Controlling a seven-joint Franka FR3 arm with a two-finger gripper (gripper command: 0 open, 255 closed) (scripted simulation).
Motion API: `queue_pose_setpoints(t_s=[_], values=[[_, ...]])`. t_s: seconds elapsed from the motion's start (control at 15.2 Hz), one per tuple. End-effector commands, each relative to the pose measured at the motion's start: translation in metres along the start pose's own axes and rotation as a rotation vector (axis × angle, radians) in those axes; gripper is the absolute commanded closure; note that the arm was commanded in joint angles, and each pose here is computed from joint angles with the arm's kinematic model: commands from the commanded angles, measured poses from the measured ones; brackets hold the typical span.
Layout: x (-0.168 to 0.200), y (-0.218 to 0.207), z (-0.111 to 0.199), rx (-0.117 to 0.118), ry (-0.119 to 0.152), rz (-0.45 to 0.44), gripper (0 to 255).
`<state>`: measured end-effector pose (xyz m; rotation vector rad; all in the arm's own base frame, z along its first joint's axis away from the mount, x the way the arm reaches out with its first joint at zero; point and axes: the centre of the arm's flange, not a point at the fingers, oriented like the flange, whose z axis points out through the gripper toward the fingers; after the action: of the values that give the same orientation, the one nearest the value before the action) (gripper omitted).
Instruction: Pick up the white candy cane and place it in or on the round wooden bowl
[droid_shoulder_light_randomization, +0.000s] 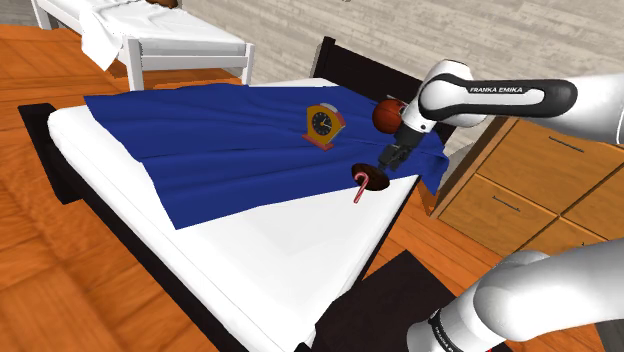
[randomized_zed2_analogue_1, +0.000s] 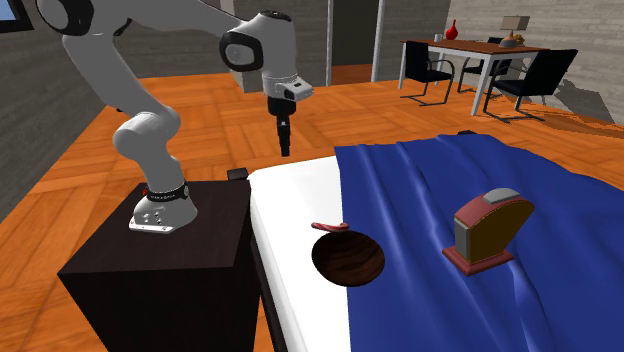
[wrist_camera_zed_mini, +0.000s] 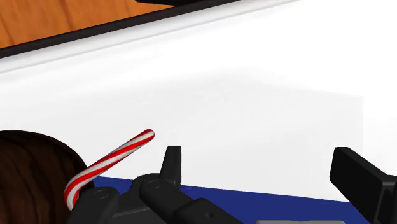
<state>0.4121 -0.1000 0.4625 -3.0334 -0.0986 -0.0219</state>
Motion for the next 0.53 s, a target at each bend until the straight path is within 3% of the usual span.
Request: queue_pose_setpoints(t_s=[0.0,0.46], values=[[0.013,0.018,0.013,0.000,0.010,0.006,0],[0.060,0.078,0.061,0.004,0.039,0.026,0]])
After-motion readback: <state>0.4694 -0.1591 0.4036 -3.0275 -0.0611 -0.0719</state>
